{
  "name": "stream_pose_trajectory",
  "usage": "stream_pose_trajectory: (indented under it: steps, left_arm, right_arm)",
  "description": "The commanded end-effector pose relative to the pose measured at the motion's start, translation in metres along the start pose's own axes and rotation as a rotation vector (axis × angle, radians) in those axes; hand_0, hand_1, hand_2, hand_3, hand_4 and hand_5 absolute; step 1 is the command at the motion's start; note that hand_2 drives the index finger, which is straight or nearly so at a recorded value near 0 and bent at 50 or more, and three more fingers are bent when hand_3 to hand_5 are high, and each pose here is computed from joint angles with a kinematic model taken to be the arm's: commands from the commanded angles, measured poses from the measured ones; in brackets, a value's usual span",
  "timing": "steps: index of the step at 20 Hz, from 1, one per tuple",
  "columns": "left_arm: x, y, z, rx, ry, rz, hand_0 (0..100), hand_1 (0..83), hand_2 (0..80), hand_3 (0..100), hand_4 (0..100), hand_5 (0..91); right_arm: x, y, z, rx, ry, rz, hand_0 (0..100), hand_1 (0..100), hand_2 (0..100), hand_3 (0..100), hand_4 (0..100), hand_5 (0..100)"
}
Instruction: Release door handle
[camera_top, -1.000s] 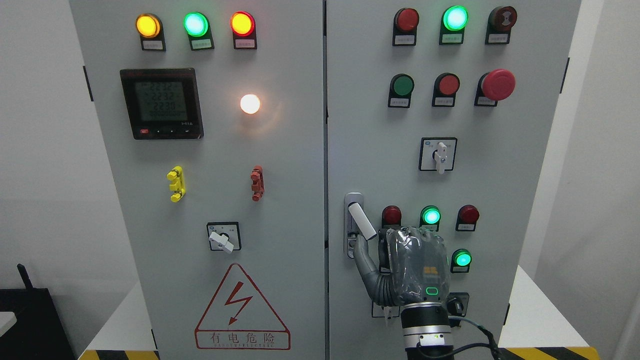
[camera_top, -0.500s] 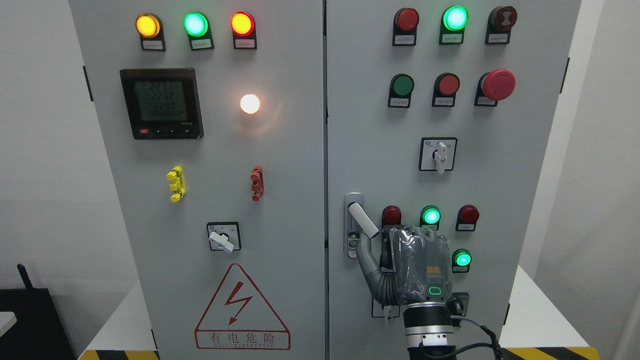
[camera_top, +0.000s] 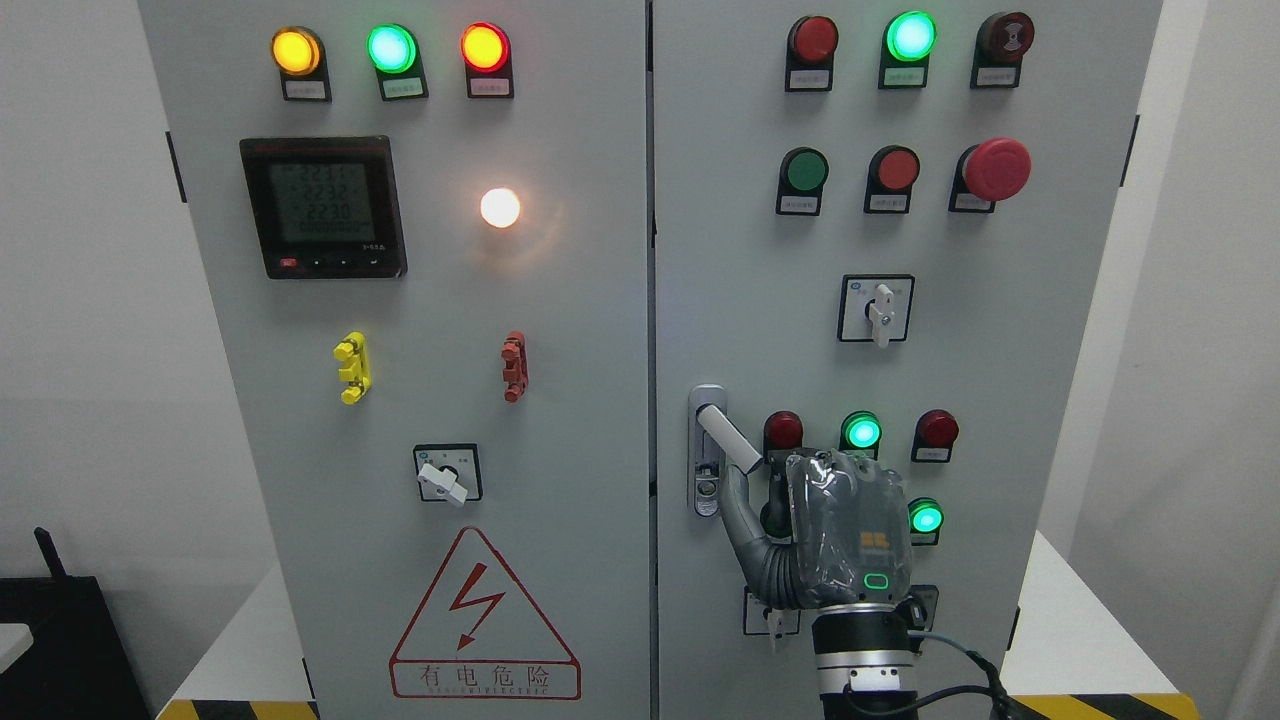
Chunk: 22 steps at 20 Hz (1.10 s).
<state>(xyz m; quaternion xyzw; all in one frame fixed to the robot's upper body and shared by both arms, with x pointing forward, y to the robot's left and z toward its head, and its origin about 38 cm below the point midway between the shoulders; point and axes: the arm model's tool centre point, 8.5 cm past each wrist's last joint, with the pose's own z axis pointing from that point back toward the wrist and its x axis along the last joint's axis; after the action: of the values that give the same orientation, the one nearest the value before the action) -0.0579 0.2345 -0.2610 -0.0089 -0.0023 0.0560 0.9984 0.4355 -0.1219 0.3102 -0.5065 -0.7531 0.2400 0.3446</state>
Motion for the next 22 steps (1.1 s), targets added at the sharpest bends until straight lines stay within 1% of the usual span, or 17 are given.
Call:
stream_pose_trajectory:
  steps: [1,6,9,22]
  left_arm:
    - [-0.0068,0.0012,0.0010,0.001,0.021,-0.013,12,38.9,0.0,0,0,0.0]
    - [-0.0069,0.0003,0.0010,0.000,0.021,-0.013,12,38.9,0.0,0,0,0.0]
    - [-0.0069,0.0003,0.0010,0.000,0.021,-0.013,12,38.9,0.0,0,0,0.0]
    - [-0.0069,0.0002,0.0010,0.000,0.021,-0.013,12,38.9,0.0,0,0,0.0]
  right_arm:
    - [-0.0037,-0.0011,-0.0003,-0.003,0.004,0.009,63,27,100,100,100,97]
    - [-0.0042,-0.0013,-0.0004,-0.005,0.005,0.009,63,27,100,100,100,97]
    - [-0.0048,-0.0035,-0.0006,-0.024,0.004,0.011,63,27,100,100,100,97]
    - [-0.0042,-0.0044,-0.0020,-0.030,0.001,0.010,63,28,100,100,100,97]
